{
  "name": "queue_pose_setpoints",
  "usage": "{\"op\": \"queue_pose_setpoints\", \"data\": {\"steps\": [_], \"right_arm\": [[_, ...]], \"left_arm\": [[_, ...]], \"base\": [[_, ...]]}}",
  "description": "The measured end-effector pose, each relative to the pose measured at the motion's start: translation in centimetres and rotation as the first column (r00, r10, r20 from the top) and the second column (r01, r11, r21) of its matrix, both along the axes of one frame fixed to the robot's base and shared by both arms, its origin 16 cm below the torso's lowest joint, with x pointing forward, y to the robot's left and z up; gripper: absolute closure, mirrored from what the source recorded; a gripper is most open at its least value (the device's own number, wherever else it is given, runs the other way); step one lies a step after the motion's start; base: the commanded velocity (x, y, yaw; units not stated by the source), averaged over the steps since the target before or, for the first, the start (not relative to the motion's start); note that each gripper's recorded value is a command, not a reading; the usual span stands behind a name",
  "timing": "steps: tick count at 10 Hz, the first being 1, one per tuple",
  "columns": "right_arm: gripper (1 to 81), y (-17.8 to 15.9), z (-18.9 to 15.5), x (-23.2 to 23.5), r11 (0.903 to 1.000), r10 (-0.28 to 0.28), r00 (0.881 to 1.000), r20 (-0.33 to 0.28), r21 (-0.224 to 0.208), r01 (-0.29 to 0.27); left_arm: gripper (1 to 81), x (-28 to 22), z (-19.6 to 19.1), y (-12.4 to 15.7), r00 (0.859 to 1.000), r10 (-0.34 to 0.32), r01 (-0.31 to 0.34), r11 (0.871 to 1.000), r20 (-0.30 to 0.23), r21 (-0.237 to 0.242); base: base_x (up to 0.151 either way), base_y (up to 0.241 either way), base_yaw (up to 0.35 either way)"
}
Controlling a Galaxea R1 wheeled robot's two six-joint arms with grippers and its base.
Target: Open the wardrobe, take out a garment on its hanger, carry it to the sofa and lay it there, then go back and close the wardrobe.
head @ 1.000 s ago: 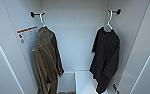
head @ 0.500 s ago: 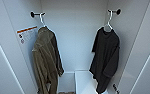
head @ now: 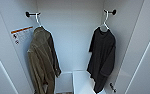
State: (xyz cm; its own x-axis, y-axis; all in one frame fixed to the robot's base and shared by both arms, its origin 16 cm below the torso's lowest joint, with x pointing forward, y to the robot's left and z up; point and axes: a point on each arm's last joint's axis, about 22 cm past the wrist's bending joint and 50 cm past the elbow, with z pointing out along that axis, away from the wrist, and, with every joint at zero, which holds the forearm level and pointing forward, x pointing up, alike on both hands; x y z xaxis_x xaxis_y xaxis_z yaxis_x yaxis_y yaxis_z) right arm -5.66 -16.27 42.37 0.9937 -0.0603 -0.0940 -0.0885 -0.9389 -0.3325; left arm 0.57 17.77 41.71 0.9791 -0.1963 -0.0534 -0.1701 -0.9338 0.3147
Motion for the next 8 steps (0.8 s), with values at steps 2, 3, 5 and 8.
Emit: {"op": "queue_pose_setpoints", "data": {"steps": [2, 3, 5, 8], "right_arm": [[1.0, -0.1, 0.1, -1.1, 0.9977, -0.067, 0.998, 0.000, -0.005, 0.067], [1.0, -0.1, 0.1, -1.6, 0.9950, -0.099, 0.995, 0.001, -0.008, 0.099], [1.0, 0.1, 0.2, -2.6, 0.9908, -0.135, 0.991, -0.002, -0.010, 0.135], [1.0, 0.0, 0.2, -2.4, 0.9910, -0.133, 0.991, 0.000, -0.010, 0.133]], "left_arm": [[1.0, 4.7, -0.1, -1.3, 0.997, -0.049, 0.050, 0.999, 0.057, -0.013], [1.0, 6.7, -0.1, -1.9, 0.994, -0.082, 0.084, 0.996, 0.075, -0.018], [1.0, 8.9, 0.0, -2.7, 0.987, -0.130, 0.133, 0.991, 0.098, -0.021], [1.0, 9.8, 0.3, -3.2, 0.983, -0.148, 0.153, 0.987, 0.106, -0.041]], "base": [[0.000, 0.000, 0.000], [0.000, 0.000, 0.000], [0.000, 0.000, 0.000], [0.000, 0.000, 0.000]]}}
